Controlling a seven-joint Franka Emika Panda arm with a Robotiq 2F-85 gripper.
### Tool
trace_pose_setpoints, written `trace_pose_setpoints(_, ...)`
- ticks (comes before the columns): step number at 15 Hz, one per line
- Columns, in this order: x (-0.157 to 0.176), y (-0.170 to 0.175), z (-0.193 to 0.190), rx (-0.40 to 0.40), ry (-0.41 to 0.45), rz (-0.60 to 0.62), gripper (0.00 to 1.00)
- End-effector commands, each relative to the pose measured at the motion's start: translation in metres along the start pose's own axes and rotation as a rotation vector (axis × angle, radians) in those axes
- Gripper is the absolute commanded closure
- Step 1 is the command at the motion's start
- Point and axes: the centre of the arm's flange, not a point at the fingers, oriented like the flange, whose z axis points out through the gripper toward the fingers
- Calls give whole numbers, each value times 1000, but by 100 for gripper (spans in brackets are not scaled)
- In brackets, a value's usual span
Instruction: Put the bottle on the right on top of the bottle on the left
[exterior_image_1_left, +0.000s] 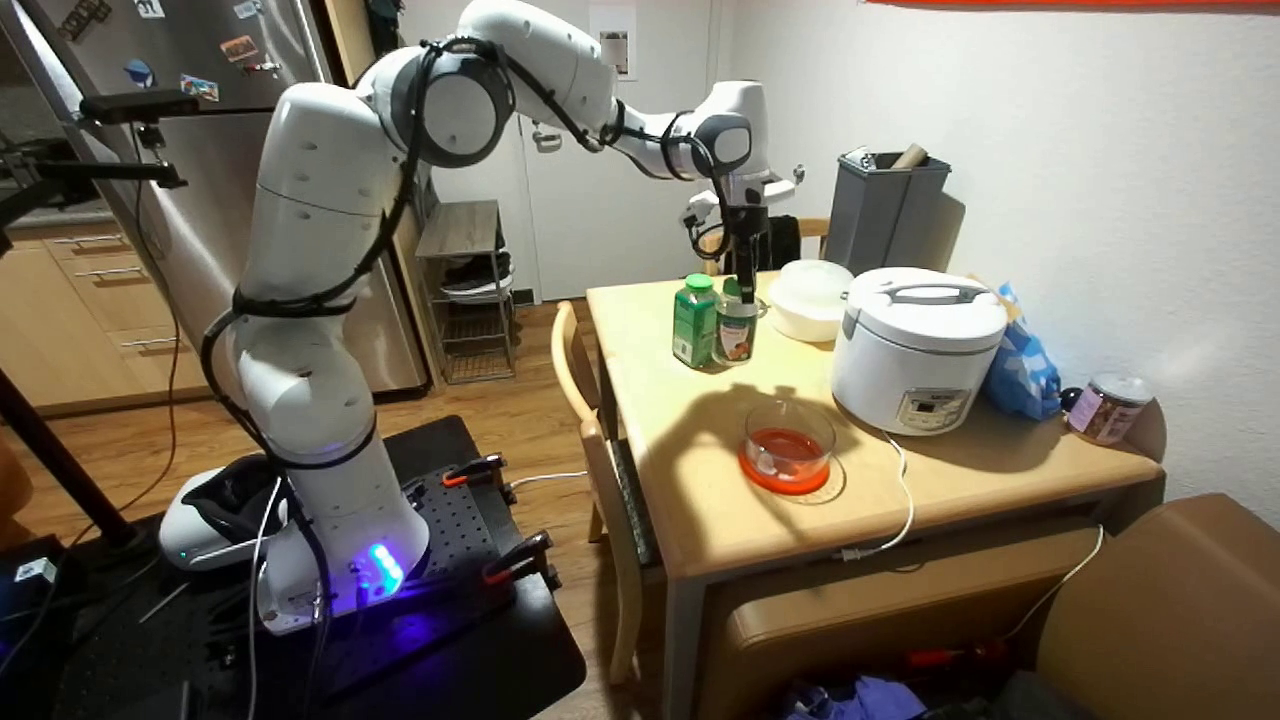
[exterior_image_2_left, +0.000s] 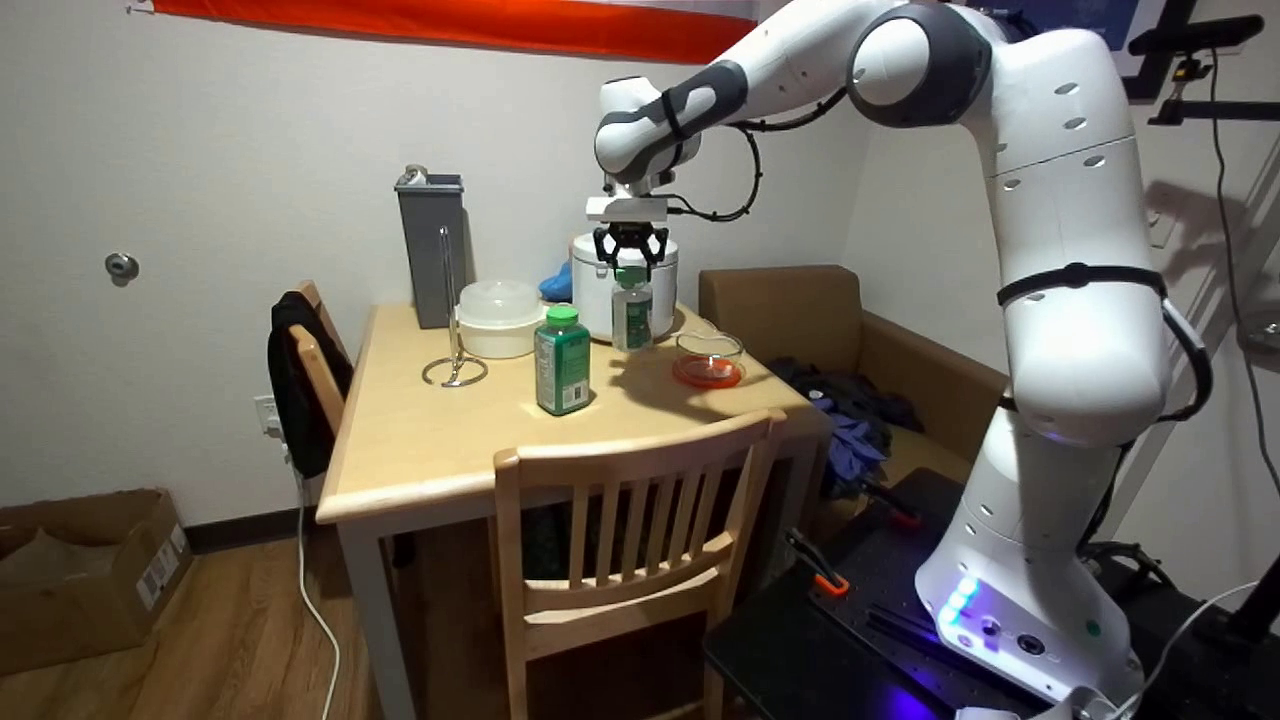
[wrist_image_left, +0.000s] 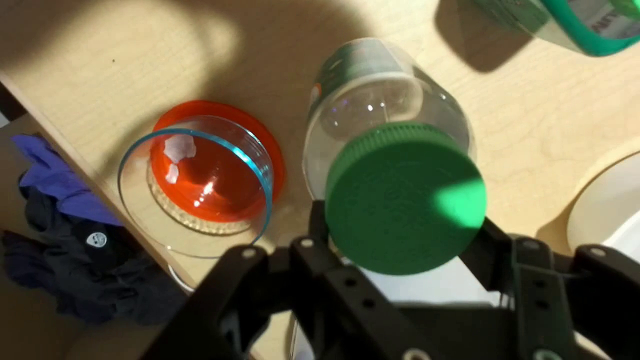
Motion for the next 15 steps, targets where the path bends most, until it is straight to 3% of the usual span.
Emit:
trace_pose_setpoints(1, -5, 6, -63, 18, 48, -40, 62)
trace_pose_setpoints(8, -36, -31, -135, 113, 128, -177, 62)
trace_pose_setpoints(15, -67, -67, -155, 141, 146, -322, 62)
